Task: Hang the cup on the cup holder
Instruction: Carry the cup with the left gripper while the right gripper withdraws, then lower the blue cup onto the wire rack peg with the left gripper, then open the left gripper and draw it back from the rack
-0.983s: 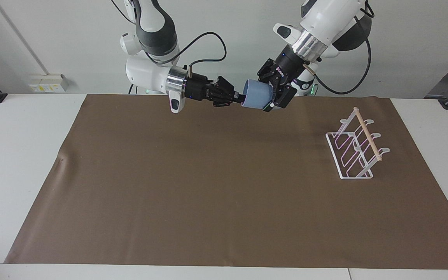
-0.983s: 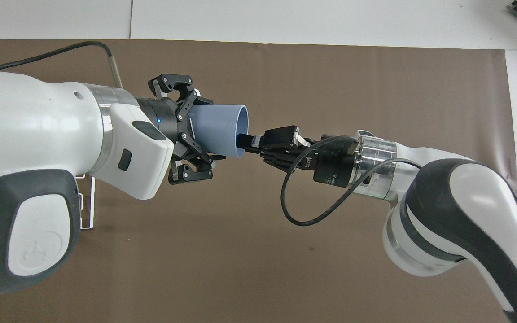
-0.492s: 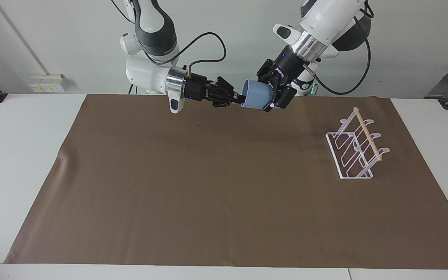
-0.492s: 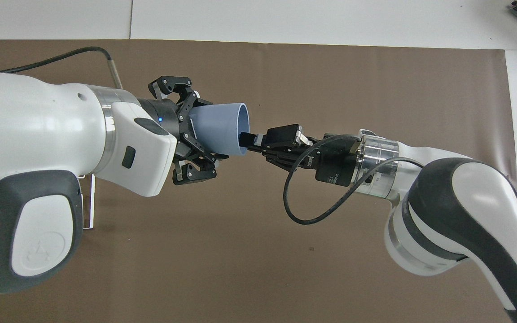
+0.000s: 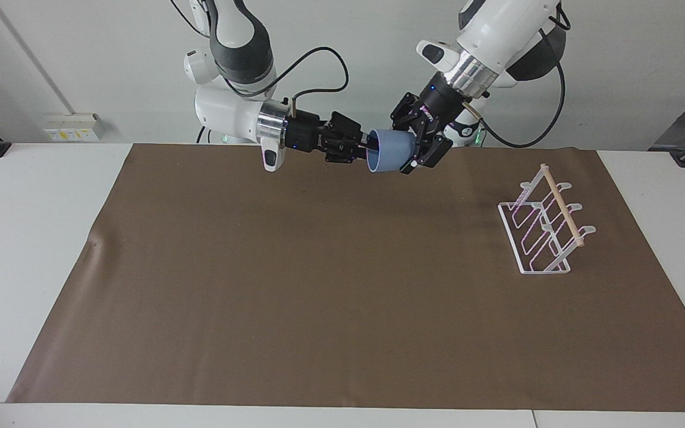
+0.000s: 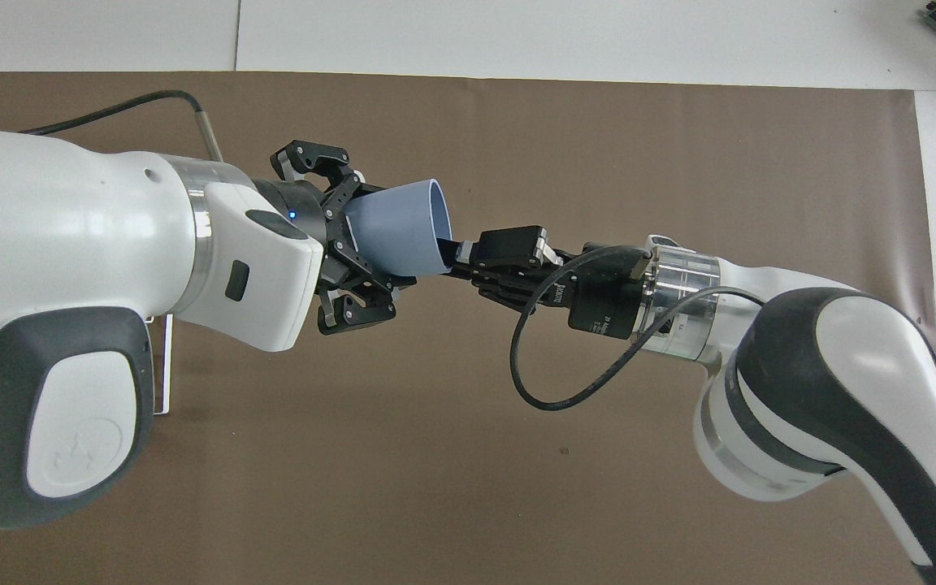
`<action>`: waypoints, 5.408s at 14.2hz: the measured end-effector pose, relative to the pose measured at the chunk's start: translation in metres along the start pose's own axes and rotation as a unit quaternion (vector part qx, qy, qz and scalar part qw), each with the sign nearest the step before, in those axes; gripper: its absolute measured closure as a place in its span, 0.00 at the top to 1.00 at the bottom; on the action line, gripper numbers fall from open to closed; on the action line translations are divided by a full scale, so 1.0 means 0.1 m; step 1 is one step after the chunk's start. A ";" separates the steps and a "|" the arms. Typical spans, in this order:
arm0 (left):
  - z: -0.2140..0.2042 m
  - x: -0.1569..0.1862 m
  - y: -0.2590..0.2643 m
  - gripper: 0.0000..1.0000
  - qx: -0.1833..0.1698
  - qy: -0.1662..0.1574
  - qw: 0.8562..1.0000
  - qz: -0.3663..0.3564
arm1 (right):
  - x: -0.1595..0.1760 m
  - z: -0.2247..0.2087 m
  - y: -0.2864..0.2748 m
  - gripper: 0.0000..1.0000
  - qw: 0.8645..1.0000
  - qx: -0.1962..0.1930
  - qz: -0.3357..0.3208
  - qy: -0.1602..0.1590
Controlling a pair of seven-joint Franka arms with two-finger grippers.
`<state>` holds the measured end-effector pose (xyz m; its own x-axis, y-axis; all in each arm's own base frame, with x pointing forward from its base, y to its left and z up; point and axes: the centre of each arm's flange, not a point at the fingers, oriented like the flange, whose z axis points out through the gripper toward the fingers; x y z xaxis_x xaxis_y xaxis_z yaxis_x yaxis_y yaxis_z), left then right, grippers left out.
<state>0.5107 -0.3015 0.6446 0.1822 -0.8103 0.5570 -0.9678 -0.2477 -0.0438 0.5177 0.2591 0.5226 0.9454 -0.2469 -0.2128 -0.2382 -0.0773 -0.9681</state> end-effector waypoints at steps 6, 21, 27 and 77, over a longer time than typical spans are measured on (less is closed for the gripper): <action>0.10 -0.18 -0.07 0.82 -0.004 -0.017 0.999 -0.034 | 0.11 -0.16 0.04 1.00 0.998 -0.059 -0.027 0.005; 0.11 -1.66 -0.52 0.81 0.077 -0.437 0.896 -0.027 | 0.73 -1.46 0.07 1.00 0.773 -0.589 -0.225 0.068; 0.50 -2.17 -0.63 0.81 0.092 -0.575 0.812 0.046 | 0.55 -2.02 -0.78 1.00 0.760 -0.620 -0.182 0.067; -0.31 -2.30 -0.76 1.00 0.130 -0.337 0.822 -0.440 | 0.56 -2.73 -0.87 1.00 0.743 -0.653 -0.146 0.029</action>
<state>0.5367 -0.0800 0.5457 0.9316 -0.3453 -0.1132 -0.3561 -0.9296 -0.0950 0.5311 -0.0123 0.6312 0.9970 -0.0740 0.0228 -0.0737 -0.9972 -0.0117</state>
